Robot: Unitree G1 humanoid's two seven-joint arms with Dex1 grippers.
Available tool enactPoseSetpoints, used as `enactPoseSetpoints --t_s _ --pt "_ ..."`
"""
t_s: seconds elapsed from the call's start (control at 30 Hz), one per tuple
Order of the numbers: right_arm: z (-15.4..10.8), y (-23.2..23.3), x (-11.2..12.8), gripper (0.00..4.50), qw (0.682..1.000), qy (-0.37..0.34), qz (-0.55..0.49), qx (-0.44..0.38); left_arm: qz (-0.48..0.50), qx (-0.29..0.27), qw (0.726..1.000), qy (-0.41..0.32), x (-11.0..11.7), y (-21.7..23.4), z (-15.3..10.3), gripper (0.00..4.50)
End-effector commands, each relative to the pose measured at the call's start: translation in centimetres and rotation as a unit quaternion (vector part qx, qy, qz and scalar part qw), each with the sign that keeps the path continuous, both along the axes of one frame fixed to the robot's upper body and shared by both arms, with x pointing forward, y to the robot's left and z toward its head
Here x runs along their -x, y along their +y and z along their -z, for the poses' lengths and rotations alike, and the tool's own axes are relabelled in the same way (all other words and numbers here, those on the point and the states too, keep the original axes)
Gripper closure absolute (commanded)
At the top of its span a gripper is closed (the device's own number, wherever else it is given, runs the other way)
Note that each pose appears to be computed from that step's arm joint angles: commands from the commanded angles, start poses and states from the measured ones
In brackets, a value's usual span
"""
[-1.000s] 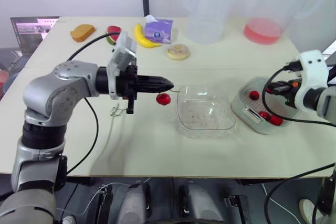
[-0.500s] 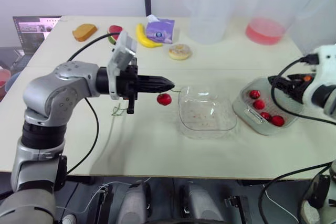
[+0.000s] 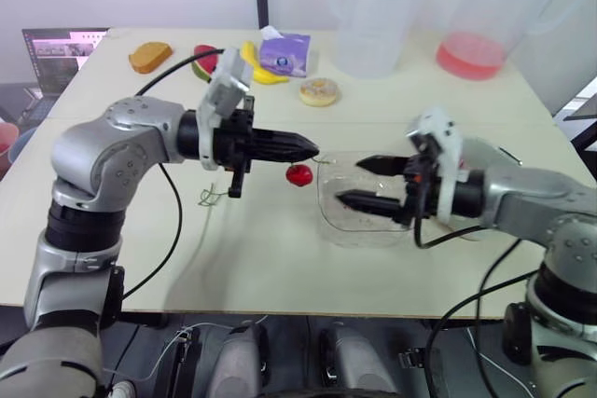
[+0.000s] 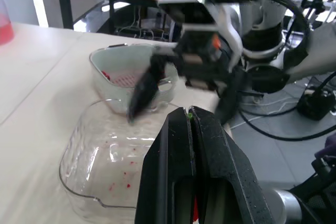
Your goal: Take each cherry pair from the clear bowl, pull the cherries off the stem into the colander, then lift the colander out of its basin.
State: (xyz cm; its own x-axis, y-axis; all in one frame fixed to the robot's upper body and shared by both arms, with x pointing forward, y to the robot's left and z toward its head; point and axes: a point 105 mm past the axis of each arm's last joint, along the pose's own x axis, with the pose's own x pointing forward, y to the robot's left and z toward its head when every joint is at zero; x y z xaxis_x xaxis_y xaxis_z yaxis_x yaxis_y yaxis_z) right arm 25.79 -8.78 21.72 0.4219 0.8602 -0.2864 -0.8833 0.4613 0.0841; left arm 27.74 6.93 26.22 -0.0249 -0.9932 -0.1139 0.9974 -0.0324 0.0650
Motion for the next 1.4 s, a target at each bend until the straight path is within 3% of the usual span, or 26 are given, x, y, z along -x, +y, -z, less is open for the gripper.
enactPoseSetpoints --t_s 0.03,0.5,0.6,0.77,0.83,1.23,1.4 --pt "-1.0 2.2 -0.3 0.04 0.999 -0.02 -0.031 -0.015 0.024 0.001 0.999 -0.028 0.6 -0.5 -1.0 4.5" --pt "-2.2 4.8 -0.3 0.04 0.996 -0.018 -0.076 -0.034 0.028 -0.001 0.999 -0.03 0.6 -0.6 -1.0 4.5" --pt "-1.9 4.8 -0.4 0.94 0.997 -0.014 -0.073 -0.027 0.027 0.0 0.999 -0.03 0.5 -0.7 -1.0 4.5" --pt "-1.3 4.6 -0.5 3.52 0.998 -0.008 -0.065 -0.018 0.026 0.001 0.999 -0.03 0.5 -0.7 -1.0 4.5" --pt "-1.0 4.5 -0.5 4.08 0.998 -0.005 -0.063 -0.012 0.026 0.002 0.999 -0.03 0.5 -0.7 -1.0 4.5" --pt "2.7 3.2 -0.8 4.12 0.998 0.03 -0.037 0.049 0.018 0.005 0.999 -0.029 0.3 -0.7 -1.2 4.5" --pt "2.2 3.0 -0.9 4.12 0.998 0.023 -0.034 0.038 0.016 0.003 1.0 -0.026 0.3 -0.6 -1.1 4.5"
